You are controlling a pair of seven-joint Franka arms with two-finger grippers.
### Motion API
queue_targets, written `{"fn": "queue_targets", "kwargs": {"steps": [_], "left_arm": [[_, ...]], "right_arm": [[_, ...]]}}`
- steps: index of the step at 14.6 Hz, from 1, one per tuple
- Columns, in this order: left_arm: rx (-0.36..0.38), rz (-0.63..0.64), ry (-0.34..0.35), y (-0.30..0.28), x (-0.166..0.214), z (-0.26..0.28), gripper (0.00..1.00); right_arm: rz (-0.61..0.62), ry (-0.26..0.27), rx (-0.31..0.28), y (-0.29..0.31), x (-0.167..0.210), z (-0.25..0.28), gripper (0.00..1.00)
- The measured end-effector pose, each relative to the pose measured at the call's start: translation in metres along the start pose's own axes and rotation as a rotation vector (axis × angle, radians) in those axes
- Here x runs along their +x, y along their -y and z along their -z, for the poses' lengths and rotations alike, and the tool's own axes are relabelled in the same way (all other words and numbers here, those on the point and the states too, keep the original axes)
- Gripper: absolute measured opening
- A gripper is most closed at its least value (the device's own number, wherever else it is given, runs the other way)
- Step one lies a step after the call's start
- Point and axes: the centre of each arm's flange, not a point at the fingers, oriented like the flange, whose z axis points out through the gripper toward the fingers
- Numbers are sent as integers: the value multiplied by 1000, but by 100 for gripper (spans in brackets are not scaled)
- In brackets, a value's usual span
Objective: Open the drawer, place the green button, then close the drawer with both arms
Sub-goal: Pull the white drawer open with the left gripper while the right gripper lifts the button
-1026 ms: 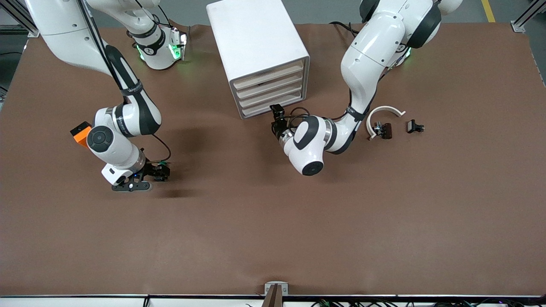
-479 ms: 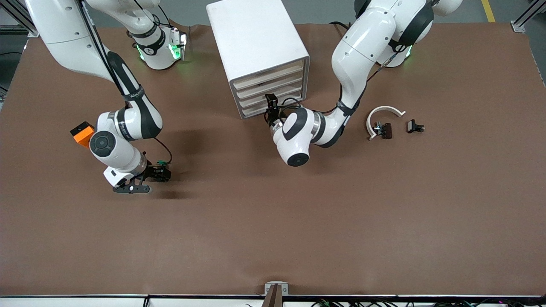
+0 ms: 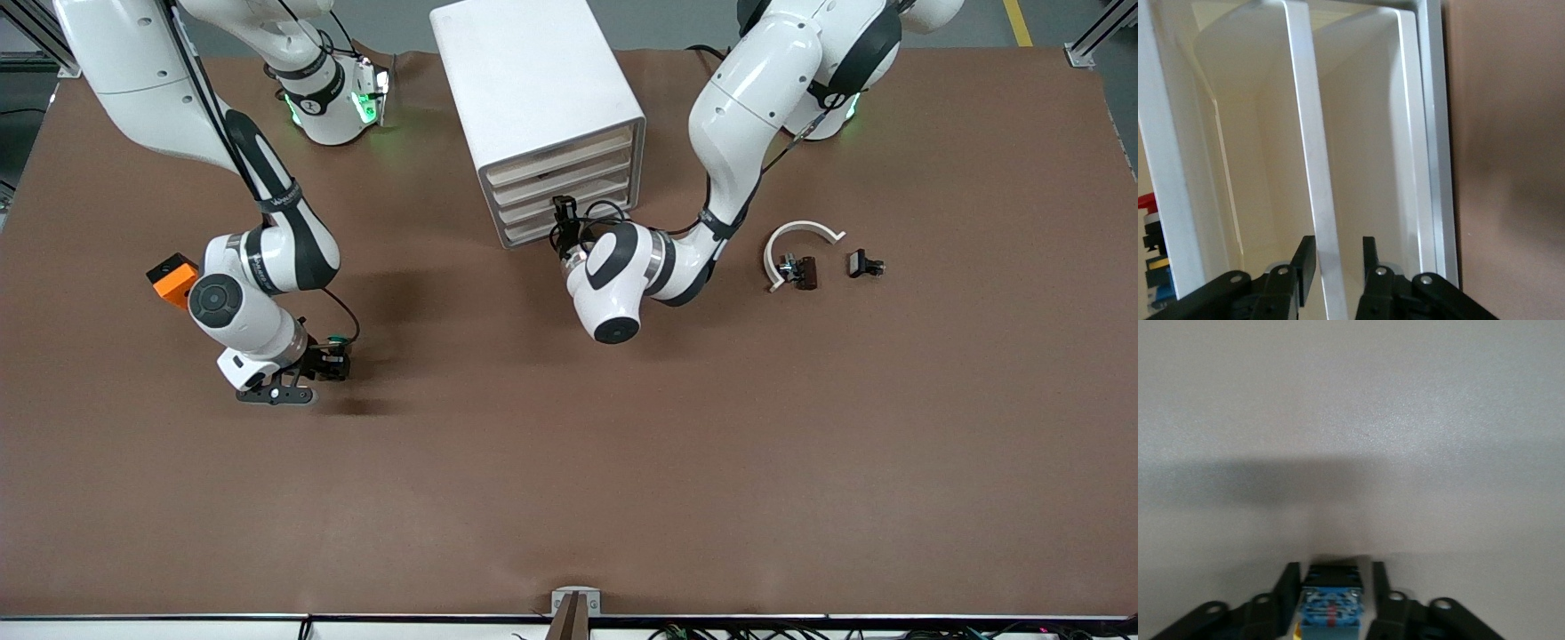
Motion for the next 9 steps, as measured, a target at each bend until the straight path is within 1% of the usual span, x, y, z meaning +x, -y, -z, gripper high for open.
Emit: {"fn": "queue_targets", "kwargs": {"steps": [1,2,3,6,9], "left_arm": [[2,2,-2,0,0,-1,34],[1,5,-2,0,0,0,29],[3,13,1,0,1,2,14],[-1,45,24,-6,8,18,14],[-20,52,75,-15,20,51,14]], "right_arm": [[-1,-1,0,0,0,0,40],[-1,-1,0,0,0,0,40],[-1,-1,0,0,0,0,40],[-1,-1,0,0,0,0,40],[-1,-10,2,1,4,4,40]]}}
